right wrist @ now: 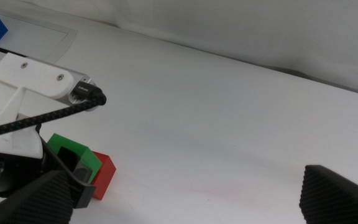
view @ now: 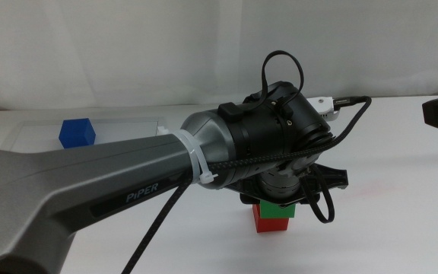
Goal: Stack red cubes first, then green, then blue cubes in a specific spot.
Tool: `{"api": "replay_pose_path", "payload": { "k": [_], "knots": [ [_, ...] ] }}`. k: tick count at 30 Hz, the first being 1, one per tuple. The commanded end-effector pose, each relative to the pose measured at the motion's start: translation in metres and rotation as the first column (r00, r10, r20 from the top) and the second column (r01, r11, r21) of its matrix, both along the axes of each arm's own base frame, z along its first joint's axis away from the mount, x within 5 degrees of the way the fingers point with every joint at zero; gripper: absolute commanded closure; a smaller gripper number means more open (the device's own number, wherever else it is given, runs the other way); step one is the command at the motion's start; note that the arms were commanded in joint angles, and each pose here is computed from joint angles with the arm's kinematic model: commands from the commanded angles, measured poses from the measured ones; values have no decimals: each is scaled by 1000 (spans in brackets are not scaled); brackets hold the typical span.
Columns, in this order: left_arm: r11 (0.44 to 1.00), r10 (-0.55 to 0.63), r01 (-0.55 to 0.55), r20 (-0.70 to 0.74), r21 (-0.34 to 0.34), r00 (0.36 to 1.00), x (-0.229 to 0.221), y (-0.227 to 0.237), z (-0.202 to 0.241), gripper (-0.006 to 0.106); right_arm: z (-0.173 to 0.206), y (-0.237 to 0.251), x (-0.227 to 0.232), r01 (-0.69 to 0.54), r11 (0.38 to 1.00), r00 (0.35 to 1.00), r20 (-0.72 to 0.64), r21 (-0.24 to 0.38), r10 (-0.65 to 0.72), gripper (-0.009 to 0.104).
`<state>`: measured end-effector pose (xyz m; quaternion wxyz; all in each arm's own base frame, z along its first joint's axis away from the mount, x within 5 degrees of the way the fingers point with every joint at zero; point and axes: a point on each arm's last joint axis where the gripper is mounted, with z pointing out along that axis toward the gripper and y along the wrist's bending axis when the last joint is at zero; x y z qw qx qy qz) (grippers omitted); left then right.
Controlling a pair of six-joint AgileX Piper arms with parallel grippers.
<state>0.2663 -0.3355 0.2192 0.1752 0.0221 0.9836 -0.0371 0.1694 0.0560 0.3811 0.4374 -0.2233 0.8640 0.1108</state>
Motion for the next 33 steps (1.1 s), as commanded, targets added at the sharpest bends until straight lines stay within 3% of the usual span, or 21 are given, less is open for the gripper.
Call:
{"api": "replay_pose_path", "payload": {
  "k": [1, 8, 33],
  "knots": [
    [999, 23, -23, 18, -24, 1000, 0, -3, 2, 103, 0, 0, 0, 0, 1000, 1000, 6, 6, 0, -8],
    [1000, 31, -31, 40, 5, 999, 3, -2, -1, 103, 0, 0, 0, 0, 1000, 1000, 6, 9, 0, -8],
    [997, 74, -74, 20, -5, 997, 11, -2, -18, 103, -1, 0, -1, -5, 1000, 1000, -7, 5, 5, -8]
  ]
}}
